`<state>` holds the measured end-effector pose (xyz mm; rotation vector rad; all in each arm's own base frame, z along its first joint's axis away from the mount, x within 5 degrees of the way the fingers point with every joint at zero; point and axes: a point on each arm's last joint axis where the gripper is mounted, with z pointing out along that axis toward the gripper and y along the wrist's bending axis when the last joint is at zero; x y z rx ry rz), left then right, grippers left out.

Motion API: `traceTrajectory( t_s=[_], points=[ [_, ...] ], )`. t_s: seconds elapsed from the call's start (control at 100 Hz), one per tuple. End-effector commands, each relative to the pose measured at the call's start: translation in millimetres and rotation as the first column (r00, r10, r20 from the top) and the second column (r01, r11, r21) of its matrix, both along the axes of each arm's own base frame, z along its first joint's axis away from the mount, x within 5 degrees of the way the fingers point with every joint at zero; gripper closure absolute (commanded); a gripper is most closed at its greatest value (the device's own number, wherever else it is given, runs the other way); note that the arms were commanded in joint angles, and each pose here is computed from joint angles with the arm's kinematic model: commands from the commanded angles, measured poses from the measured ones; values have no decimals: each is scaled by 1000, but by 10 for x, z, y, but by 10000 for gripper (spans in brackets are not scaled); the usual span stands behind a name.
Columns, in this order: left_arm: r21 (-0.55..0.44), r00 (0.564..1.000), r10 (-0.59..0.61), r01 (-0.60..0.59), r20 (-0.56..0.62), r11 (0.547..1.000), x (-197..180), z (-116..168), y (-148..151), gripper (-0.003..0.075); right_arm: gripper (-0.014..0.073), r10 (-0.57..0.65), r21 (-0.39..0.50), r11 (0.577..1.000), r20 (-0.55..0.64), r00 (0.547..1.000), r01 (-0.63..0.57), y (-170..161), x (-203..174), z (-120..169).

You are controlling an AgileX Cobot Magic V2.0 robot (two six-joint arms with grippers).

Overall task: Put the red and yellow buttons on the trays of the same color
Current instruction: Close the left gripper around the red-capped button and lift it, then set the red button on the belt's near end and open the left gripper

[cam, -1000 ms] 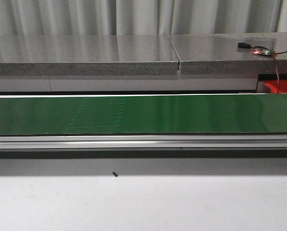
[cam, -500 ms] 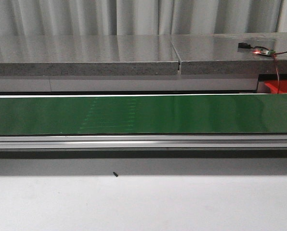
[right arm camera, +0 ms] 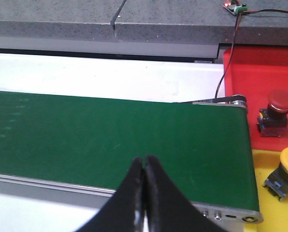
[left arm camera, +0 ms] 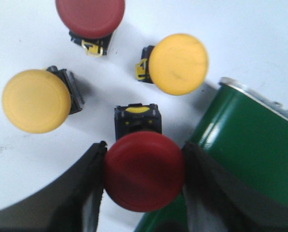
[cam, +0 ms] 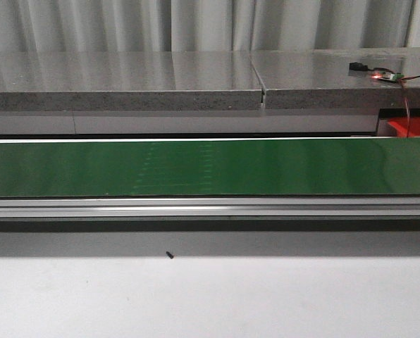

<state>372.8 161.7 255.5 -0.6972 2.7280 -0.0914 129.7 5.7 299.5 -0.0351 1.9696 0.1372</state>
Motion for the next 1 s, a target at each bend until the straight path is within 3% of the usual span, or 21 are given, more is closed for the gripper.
traceTrajectory(
  t_s=[0.0,0.26,0.54,0.99],
  points=[
    [46,989,-34,28,142,999,-120,561,-147,511,662,-28,1,1000,89,996,28,-23,17,147],
    [72,968,-88,73,236,995,-343,883,-468,511,662,-28,1,1000,89,996,28,-23,17,147],
    [40,970,-207,204,127,978,-275,733,-805,512,662,-30,22,999,90,995,28,-17,17,151],
    [20,973,-230,230,-3,973,-348,439,-838,506,662,-31,22,999,91,995,29,-17,17,152]
  ],
)
